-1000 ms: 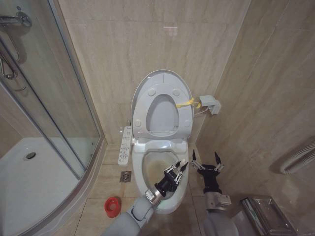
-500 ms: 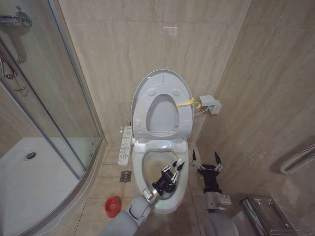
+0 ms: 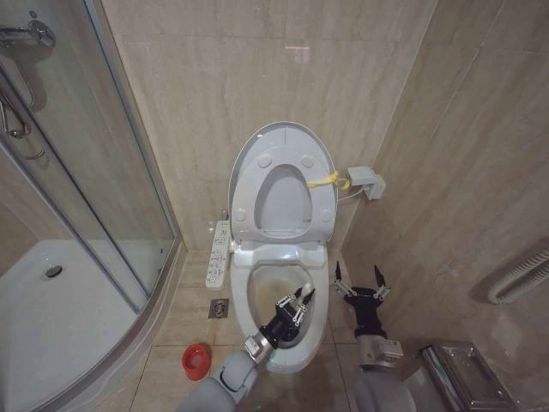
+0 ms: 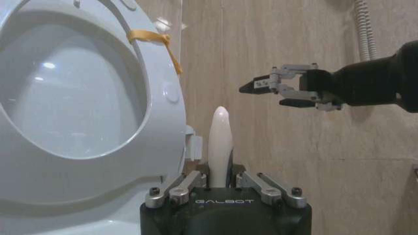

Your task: Open the toilet lid, clean the toilet bowl with a toilet brush, close the toilet lid, and flush.

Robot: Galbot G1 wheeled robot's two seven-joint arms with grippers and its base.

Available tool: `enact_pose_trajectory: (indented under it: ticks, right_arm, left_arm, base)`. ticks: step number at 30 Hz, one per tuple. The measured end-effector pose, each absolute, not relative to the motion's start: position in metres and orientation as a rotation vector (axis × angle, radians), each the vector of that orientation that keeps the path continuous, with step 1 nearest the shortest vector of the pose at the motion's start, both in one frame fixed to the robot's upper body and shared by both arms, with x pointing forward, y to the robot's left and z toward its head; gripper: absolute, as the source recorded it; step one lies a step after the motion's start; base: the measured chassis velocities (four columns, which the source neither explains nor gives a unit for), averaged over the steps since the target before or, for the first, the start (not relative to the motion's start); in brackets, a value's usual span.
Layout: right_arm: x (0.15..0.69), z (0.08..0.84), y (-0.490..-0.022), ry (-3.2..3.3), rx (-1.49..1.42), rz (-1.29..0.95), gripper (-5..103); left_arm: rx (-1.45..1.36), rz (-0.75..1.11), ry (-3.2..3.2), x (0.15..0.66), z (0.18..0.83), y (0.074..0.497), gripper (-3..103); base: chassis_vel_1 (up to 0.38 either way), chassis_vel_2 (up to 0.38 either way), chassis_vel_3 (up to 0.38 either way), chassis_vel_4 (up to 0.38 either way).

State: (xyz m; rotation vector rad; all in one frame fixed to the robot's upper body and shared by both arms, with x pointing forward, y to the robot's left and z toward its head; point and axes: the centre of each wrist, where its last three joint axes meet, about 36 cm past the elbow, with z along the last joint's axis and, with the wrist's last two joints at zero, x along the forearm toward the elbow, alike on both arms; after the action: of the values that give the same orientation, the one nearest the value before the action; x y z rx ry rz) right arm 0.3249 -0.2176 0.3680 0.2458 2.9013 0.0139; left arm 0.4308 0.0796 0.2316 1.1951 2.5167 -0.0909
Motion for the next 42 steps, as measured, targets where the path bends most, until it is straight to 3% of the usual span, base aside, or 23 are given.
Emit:
enact_pose_trajectory:
  ticks: [9, 21, 31, 42]
  right_arm:
    - [0.325, 0.368, -0.218, 2.901, 0.246, 0.014, 100]
    - [0.325, 0.368, -0.218, 2.901, 0.246, 0.014, 100]
    - [0.325, 0.368, -0.218, 2.901, 0.246, 0.014, 100]
    - [0.325, 0.368, -0.218, 2.901, 0.246, 0.014, 100]
  left_arm:
    - [1.241, -0.153, 2.441, 0.417, 0.262, 0.059, 19]
    - [1.184, -0.094, 2.517, 0.435, 0.235, 0.089, 19]
    - [1.252, -0.186, 2.449, 0.417, 0.262, 0.062, 19]
    - [1.157, -0.037, 2.566, 0.447, 0.223, 0.112, 19]
  base:
    - [0.0, 0.0, 0.0, 0.0]
    - [0.0, 0.0, 0.0, 0.0]
    - [0.0, 0.0, 0.0, 0.0]
    - [0.0, 0.0, 0.0, 0.0]
